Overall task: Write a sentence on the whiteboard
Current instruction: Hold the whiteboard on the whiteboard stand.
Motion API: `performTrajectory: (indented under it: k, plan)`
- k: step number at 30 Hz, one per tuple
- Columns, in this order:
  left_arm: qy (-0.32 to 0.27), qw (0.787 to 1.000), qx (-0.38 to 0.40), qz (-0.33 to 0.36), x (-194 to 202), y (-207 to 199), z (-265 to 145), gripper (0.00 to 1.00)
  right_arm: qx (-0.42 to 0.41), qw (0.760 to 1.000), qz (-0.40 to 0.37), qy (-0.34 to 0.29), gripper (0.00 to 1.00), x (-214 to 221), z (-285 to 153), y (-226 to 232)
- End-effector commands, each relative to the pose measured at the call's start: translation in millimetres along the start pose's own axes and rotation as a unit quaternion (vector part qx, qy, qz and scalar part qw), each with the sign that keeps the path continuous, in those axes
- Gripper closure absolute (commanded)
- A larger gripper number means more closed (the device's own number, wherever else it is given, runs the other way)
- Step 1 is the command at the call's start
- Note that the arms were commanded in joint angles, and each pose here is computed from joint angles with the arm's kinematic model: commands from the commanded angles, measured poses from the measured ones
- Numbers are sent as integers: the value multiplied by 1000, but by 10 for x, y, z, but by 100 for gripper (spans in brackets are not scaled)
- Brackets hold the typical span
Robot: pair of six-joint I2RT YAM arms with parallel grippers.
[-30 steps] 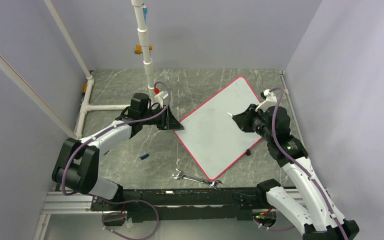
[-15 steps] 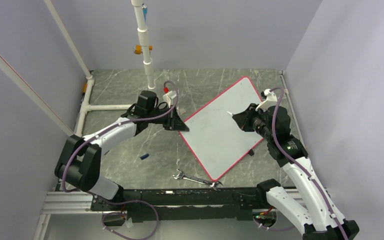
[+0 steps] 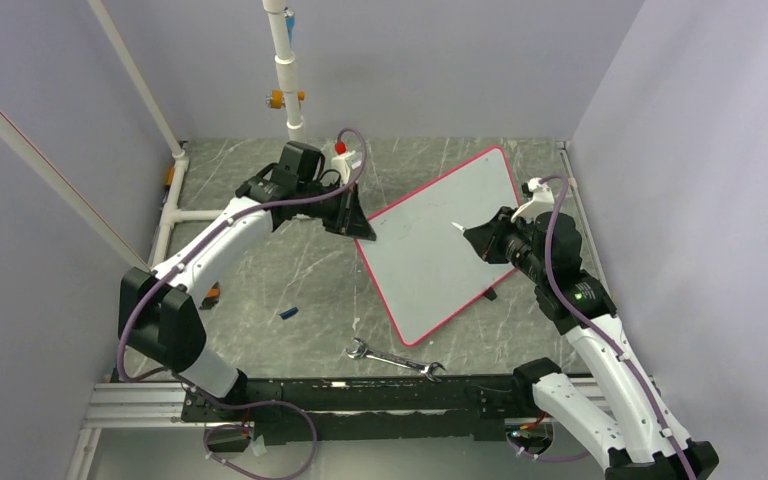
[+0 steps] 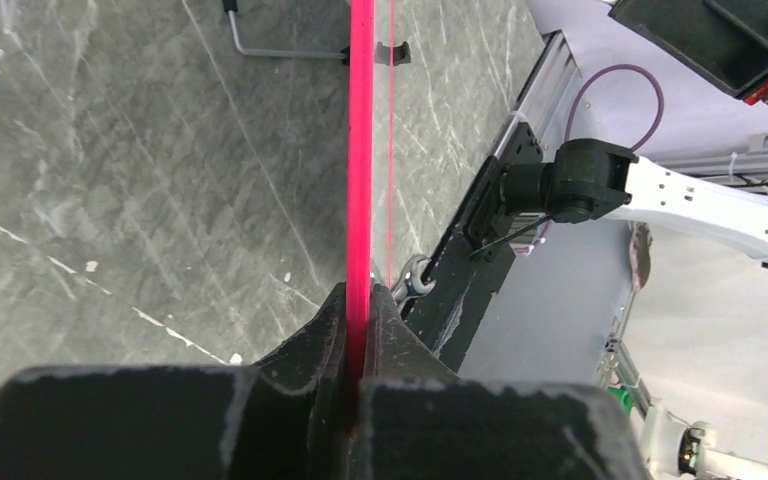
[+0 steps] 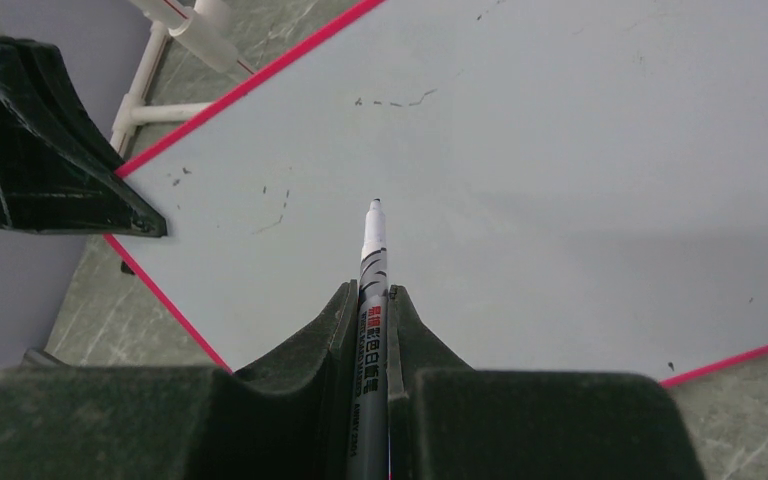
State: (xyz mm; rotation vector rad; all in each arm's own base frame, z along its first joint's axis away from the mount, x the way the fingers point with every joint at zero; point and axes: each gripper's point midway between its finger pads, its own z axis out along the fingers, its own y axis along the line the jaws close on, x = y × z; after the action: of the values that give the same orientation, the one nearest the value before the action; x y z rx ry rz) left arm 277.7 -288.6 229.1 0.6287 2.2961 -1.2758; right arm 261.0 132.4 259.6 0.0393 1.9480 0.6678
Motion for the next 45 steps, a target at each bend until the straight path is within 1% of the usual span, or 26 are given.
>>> performTrajectory:
  k: [1,3,5,11,17,19,23,25,27,29,30,32,36,41,45]
  plan:
    - [-3,996,-32,87,-228,27,-158,100,-23,999,0,-23,100,-119,-10,102]
    - [15,993,-45,104,-243,66,-200,100,-27,999,2,-22,100,-113,-3,115]
    - [22,992,-65,108,-275,137,-280,100,-33,999,5,-21,100,-106,12,133]
    - [4,987,-101,121,-239,295,-632,100,-36,999,4,-12,100,-95,37,148]
    - [-4,982,-118,150,-161,212,-867,100,-39,999,4,-13,100,-139,27,178]
    - [-11,982,-108,154,-161,162,-924,100,-39,999,3,-14,100,-152,9,185]
    - [-34,981,-106,158,-222,83,-1075,100,-33,999,-1,-17,100,-164,-43,174]
    - [-53,982,-93,159,-263,17,-1125,100,-31,999,-3,-19,100,-174,-71,169]
    - [-74,983,-57,158,-303,-96,-1093,100,-28,999,-3,-22,100,-173,-83,156]
    - [-82,985,-22,153,-277,-170,-1035,100,-31,999,-2,-23,100,-170,-75,163]
    - [-82,985,-15,152,-247,-169,-1015,100,-34,999,1,-23,100,-165,-69,171]
    - [-85,984,-27,153,-238,-86,-988,100,-47,999,2,-22,100,-159,-42,215]
    - [-79,984,-18,159,-225,51,-862,100,-111,994,-14,-20,100,-160,6,417]
    - [-54,987,-61,136,-192,406,-728,100,-202,977,-63,-11,100,-119,60,723]
    - [-40,984,-110,135,-152,635,-728,100,-226,967,-115,8,100,24,188,931]
